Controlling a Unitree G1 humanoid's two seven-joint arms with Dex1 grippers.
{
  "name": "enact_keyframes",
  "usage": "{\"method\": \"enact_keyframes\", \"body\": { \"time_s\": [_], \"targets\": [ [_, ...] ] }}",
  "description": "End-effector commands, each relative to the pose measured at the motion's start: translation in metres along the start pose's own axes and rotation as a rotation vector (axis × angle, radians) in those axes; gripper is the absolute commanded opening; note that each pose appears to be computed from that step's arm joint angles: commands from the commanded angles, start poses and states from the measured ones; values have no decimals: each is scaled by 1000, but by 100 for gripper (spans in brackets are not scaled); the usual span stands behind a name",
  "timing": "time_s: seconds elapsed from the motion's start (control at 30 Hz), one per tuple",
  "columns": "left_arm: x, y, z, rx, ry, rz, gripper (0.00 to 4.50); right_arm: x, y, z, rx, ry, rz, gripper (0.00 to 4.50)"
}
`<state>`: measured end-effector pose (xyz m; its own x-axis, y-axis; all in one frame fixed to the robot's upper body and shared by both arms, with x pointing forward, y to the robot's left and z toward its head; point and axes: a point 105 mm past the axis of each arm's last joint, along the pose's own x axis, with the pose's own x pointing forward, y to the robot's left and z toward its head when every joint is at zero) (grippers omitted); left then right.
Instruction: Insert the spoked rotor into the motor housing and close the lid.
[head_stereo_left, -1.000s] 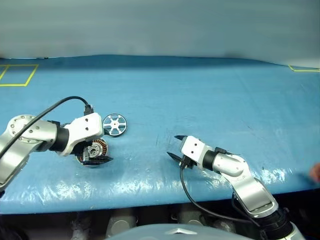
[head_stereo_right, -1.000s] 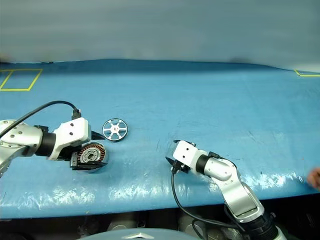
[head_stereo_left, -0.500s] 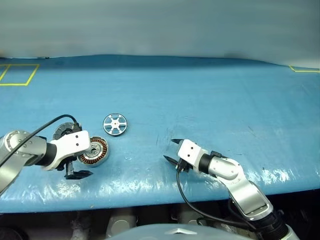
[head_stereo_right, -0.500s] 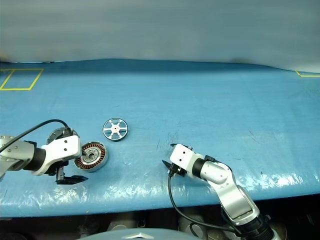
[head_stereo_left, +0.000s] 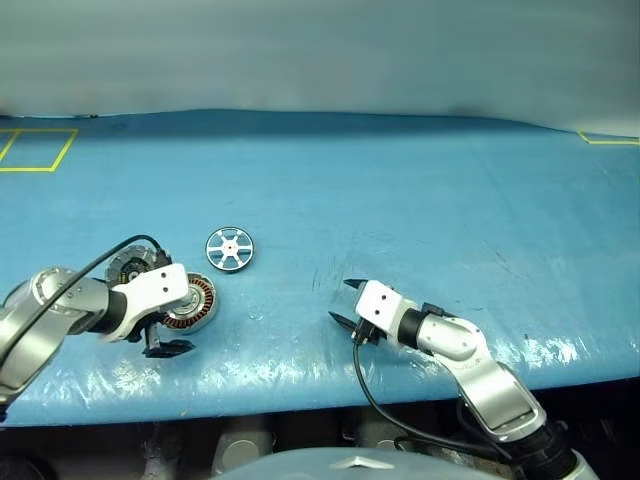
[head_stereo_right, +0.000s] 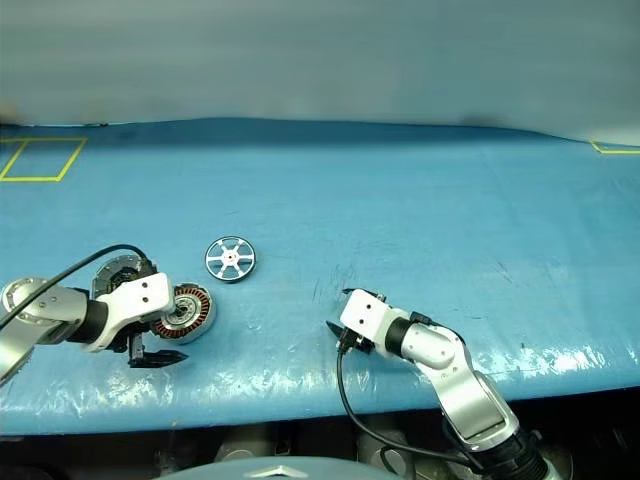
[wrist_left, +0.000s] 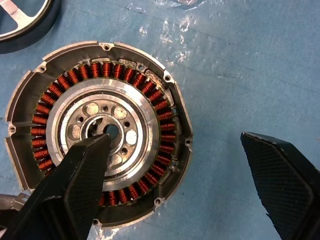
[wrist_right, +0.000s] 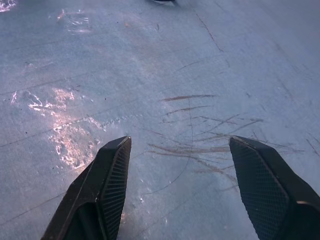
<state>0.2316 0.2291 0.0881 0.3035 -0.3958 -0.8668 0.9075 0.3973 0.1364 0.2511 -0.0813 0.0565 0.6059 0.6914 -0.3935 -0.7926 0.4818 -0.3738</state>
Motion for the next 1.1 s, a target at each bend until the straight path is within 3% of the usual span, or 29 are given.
{"method": "enact_keyframes", "body": {
  "time_s": [0.03, 0.1, 0.27, 0.3, 0.43, 0.6, 0.77, 0.93, 1.1],
  "targets": [
    [4, 2, -5, 1, 26, 8, 450, -3, -5, 7, -22, -30, -28, 328],
    [5, 2, -5, 2, 28, 10, 430, -4, -4, 7, -20, -30, -30, 330],
    [8, 2, -12, 18, 67, 7, 289, -3, -5, 6, -19, -24, -37, 332],
    [8, 1, -13, 29, 78, 0, 289, -3, -5, 6, -17, -26, -35, 332],
    [9, -3, -17, 39, 90, -18, 203, -2, -4, 6, -14, -28, -35, 332],
    [11, -3, -18, 87, 101, 3, 203, -1, -3, 7, -12, -31, -33, 332],
    [10, -9, -7, 217, 1, -33, 203, 1, -5, 6, 13, -38, -46, 332],
    [-2, 1, 17, 395, -144, 37, 203, 1, -4, 11, 92, -74, -39, 332],
    [-10, 17, 39, 549, -181, 119, 203, -1, -3, 14, 95, -87, -35, 332]
  ]
}}
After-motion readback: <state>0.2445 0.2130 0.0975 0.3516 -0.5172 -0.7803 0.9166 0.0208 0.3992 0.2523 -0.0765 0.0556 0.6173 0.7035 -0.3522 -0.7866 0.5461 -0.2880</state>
